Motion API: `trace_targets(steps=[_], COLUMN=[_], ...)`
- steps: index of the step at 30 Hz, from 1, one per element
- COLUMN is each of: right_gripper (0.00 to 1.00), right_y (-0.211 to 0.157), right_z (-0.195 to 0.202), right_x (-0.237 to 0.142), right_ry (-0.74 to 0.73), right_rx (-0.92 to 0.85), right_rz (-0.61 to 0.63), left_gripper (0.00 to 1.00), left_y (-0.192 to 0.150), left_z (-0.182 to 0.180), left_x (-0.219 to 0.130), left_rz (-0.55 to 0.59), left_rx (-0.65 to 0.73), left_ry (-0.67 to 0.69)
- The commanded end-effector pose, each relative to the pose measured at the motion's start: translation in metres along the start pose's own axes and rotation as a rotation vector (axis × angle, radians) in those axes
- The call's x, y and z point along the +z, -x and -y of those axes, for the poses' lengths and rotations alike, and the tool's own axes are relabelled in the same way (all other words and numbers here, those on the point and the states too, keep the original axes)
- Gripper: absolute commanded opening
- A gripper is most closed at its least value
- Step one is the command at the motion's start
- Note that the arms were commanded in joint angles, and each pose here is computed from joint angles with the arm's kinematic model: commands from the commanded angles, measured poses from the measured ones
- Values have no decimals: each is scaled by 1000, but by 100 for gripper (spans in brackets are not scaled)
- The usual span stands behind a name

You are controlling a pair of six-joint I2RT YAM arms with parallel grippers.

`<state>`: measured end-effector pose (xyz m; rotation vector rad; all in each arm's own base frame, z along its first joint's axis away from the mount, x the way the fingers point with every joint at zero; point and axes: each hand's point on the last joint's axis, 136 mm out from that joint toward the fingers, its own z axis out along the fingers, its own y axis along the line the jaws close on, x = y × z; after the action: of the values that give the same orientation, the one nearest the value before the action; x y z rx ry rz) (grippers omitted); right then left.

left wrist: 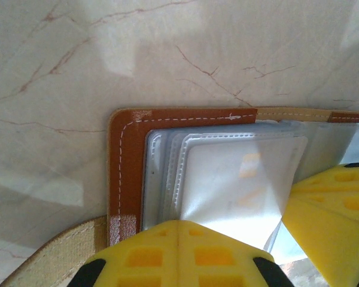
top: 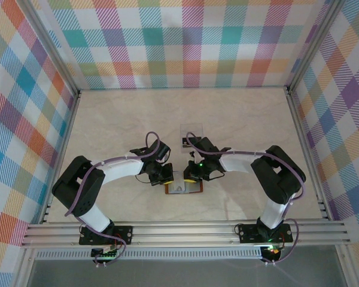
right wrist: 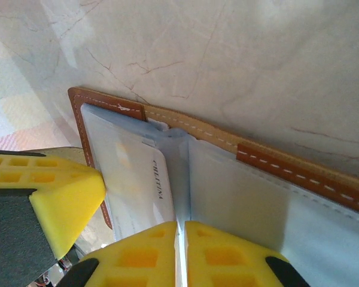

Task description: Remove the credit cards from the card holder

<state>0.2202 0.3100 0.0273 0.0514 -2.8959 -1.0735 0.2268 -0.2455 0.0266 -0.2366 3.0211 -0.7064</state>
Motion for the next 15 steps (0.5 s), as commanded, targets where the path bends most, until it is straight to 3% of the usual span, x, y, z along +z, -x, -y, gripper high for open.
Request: trace_targets(steps=[1, 15], right_gripper=[14, 17], right_y=[-2, -9], right_z=[0, -8], right_x=[7, 7], right_ry=[39, 110], right_rx=[-3, -13], right_rz=[-20, -39], left_gripper=[6, 6], left_y=[-11, -11], left_z=[-22, -22], left_x=[10, 11], left_rz=[-33, -39], left_rx=[-2, 0], left_ry=[93, 100])
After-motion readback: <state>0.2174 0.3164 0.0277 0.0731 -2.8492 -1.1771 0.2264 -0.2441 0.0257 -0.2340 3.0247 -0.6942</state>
